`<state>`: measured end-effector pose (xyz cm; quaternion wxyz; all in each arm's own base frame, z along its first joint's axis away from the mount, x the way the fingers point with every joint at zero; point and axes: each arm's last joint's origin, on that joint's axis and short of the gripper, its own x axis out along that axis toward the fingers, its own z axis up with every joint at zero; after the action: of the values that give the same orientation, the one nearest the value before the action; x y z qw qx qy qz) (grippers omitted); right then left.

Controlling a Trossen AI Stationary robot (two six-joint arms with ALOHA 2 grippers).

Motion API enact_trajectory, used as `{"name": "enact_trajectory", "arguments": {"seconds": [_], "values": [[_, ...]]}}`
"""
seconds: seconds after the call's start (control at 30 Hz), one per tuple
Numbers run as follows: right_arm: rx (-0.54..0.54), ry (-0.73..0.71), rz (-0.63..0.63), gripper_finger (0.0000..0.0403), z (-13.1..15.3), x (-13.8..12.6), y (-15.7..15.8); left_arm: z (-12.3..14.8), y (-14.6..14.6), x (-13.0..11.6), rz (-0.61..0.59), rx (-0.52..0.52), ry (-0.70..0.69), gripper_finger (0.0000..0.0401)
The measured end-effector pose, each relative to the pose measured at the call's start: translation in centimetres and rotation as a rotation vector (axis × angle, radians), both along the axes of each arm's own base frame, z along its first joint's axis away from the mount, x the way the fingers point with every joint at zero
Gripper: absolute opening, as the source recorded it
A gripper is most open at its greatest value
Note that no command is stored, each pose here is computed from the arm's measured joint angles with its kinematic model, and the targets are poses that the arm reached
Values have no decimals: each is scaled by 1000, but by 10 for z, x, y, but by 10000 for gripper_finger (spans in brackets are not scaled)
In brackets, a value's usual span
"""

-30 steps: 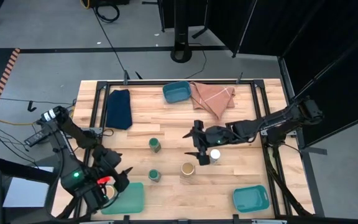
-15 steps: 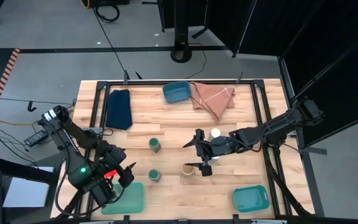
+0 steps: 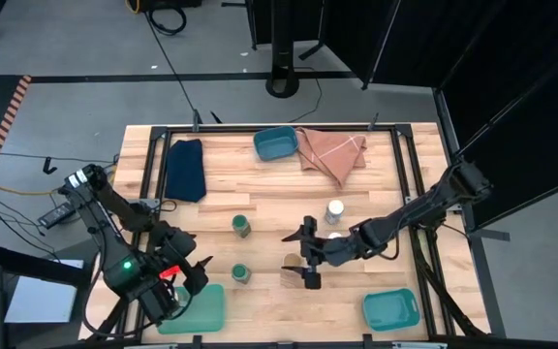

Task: Sort spices by type
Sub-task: Put the brown seasoning bottle into the light green bin

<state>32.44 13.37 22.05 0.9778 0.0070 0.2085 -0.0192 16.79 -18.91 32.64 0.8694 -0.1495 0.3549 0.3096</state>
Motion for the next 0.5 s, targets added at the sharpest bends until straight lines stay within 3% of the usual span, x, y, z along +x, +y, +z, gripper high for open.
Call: {"name": "enact_trajectory", "arguments": {"seconds": [0.5], "values": [[43,76,-54,353,-8,-8,7,1,0,-1,-42,55,1,346]]}}
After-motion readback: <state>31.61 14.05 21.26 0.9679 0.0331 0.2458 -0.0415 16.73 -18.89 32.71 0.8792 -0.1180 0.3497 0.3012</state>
